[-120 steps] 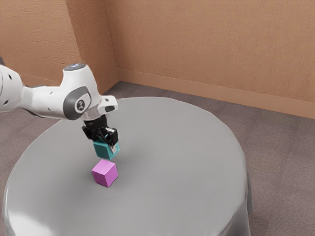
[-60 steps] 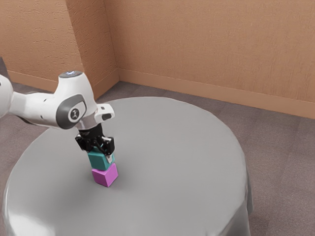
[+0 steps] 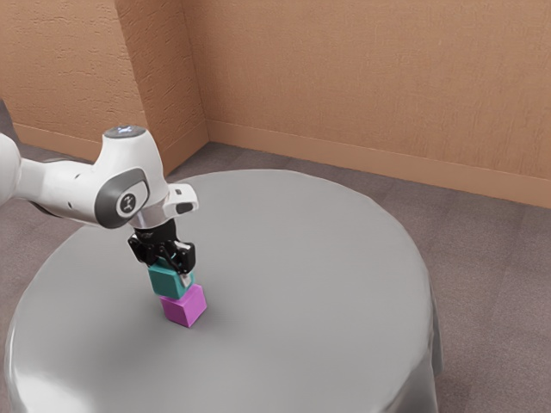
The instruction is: Pick up the blue block with one arm, and put the blue block on the pink block with one arm
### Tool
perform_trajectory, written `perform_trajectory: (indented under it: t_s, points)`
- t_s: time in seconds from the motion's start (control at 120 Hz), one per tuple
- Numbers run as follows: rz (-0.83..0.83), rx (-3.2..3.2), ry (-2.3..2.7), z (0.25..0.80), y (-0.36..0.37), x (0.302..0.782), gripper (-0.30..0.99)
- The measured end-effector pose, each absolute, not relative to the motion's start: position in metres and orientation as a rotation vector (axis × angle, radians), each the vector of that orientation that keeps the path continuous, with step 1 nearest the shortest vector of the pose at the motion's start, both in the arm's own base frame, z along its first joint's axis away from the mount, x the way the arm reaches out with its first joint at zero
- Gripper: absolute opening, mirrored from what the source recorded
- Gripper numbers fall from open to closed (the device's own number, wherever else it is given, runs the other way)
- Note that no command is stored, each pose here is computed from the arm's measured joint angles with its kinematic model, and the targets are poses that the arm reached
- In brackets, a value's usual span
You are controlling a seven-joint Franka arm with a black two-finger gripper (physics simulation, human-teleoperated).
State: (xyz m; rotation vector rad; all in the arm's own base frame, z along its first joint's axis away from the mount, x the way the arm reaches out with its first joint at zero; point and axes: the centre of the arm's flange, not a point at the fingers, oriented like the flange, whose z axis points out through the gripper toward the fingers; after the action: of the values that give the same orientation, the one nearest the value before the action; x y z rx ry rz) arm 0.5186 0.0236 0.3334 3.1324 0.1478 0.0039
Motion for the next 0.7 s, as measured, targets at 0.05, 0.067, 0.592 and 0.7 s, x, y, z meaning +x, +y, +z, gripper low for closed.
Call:
perform_trajectory:
  t_s: [0.05, 0.067, 0.592, 0.7]
  points:
    - [0.008, 3.132, 0.141, 0.334, 0.022, 0.519, 0.4]
    - [0.011, 3.131, 0.138, 0.334, 0.022, 0.519, 0.41]
    - [0.534, 3.085, 0.061, 0.545, 0.009, 0.544, 0.67]
    - [0.478, 3.095, 0.064, 0.581, 0.013, 0.543, 0.68]
